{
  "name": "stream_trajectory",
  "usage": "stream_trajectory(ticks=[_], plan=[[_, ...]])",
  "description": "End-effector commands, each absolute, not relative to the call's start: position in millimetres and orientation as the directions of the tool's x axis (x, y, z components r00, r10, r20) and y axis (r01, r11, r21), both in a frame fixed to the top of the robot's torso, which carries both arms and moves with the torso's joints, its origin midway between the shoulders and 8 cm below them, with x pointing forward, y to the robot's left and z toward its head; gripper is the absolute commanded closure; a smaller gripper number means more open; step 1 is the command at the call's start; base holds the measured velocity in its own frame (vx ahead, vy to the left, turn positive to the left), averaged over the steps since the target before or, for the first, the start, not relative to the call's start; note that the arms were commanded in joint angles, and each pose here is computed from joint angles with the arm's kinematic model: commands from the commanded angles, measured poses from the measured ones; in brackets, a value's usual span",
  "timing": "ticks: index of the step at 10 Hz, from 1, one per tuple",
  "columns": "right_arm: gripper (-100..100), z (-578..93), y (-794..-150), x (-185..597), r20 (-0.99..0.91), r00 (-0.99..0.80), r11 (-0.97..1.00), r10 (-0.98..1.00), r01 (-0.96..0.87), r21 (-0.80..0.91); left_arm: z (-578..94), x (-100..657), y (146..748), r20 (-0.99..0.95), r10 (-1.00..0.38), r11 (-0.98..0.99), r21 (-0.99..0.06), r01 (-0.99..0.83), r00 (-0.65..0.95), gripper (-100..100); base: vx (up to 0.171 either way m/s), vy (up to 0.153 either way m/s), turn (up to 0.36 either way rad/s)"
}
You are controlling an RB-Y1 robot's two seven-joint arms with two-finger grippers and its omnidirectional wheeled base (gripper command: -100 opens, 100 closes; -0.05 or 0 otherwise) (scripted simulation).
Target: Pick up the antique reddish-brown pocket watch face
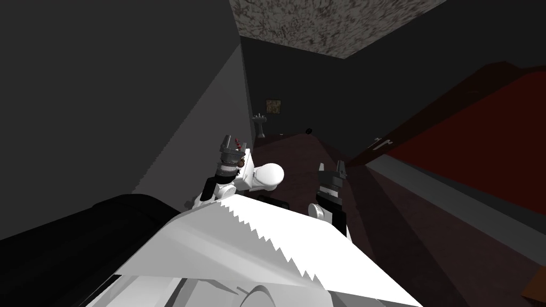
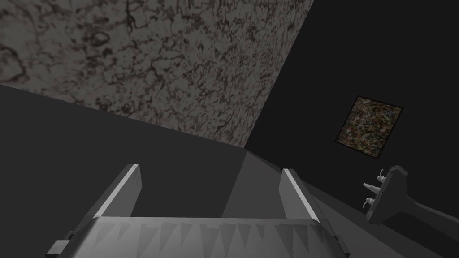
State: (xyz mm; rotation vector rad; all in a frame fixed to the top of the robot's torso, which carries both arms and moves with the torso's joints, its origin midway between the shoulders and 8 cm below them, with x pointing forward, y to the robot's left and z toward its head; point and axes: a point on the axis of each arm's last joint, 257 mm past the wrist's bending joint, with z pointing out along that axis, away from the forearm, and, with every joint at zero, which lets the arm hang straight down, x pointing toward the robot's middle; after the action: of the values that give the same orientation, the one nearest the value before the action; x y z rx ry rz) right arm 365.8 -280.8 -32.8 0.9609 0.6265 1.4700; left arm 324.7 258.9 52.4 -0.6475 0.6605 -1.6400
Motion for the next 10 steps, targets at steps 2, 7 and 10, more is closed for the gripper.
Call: stream_trajectory(ticks=[2, 7, 10], plan=[[0, -32.8, -280.8, 365.8, 0.202, 0.053, -0.144, 0.978, -0.531, 0.835, 49.7, 324.7, 262.2, 0.103, -0.974, -0.212, -0.735, 0.643, -0.204, -100, 0.02, -0.02, -0.022], [0, -32.8, -280.8, 365.8, 0.202, 0.053, -0.144, 0.978, -0.531, 0.835, 44.2, 328.5, 270.0, 0.19, -0.945, -0.314, -0.744, 0.589, -0.265, -100, 0.016, -0.017, -0.019], [0, -32.8, -280.8, 365.8, 0.202, 0.053, -0.144, 0.978, -0.531, 0.835, 39.2, 331.0, 273.9, 0.242, -0.921, -0.376, -0.751, 0.542, -0.304, -100, 0.019, -0.023, -0.022]])
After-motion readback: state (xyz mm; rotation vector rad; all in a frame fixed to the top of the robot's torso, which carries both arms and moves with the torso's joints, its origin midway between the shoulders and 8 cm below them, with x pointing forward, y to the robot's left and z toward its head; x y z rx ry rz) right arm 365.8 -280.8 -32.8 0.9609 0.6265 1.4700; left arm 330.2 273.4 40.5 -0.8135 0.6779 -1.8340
